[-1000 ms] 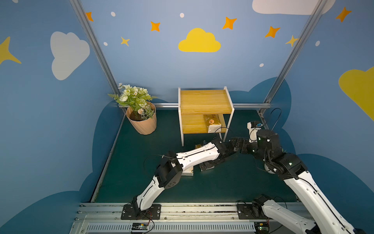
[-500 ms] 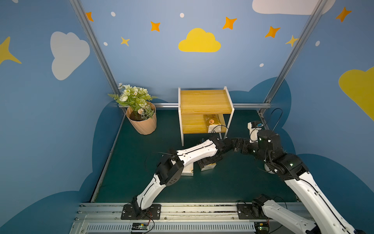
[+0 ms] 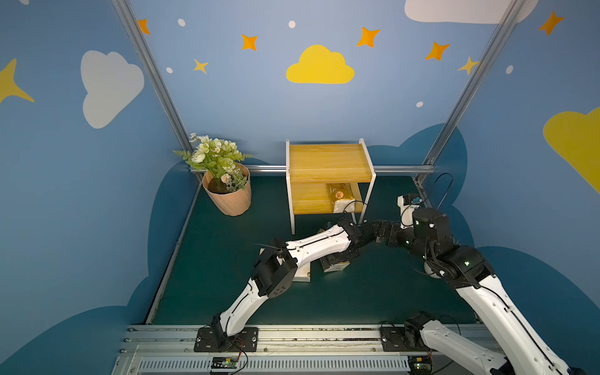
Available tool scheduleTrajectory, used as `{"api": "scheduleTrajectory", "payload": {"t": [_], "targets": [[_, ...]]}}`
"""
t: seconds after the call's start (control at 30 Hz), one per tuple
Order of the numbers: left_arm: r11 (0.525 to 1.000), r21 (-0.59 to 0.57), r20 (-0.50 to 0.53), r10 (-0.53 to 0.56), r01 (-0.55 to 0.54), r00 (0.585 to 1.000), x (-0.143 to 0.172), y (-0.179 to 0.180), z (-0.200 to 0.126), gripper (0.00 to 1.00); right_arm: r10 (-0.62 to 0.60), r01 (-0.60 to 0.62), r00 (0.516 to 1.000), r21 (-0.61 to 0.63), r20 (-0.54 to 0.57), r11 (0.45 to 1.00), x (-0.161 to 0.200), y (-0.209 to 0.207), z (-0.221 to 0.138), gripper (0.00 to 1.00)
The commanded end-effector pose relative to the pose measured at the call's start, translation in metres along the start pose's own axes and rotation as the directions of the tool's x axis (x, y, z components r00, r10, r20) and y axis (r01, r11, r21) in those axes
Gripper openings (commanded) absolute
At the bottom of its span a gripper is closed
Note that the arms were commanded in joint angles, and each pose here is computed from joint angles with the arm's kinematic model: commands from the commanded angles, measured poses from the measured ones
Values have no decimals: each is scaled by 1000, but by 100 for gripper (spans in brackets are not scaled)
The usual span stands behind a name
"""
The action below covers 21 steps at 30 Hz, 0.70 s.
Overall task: Place the tissue boxes on the shelf by color
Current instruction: Pick up the box of tissues from the center of the board.
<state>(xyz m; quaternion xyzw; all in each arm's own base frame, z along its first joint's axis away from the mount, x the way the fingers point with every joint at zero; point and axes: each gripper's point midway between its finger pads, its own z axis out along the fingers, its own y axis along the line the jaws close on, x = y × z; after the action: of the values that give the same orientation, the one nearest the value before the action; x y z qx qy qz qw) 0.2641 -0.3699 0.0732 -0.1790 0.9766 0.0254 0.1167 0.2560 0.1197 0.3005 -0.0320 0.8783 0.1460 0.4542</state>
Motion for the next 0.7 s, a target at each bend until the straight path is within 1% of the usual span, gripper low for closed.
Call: {"api": "scheduleTrajectory", "payload": {"t": [0.0,0.2,0.43,0.67], "targets": [[996,-66,-4,61,-61,998,2,16,-6,100,-12,12,999,-7,34,1000,-10,2,-5,98],[995,-49,25,87,-85,996,2,10,-17,100,-14,14,999,-12,46,1000,-11,3,-8,98],[995,-61,2,75,-75,997,6,10,-8,100,-14,15,999,-19,50,1000,-12,4,-9,98],[999,-40,-40,15,-17,999,10,11,10,100,-16,17,999,-19,41,1000,-10,4,-7,98]]}}
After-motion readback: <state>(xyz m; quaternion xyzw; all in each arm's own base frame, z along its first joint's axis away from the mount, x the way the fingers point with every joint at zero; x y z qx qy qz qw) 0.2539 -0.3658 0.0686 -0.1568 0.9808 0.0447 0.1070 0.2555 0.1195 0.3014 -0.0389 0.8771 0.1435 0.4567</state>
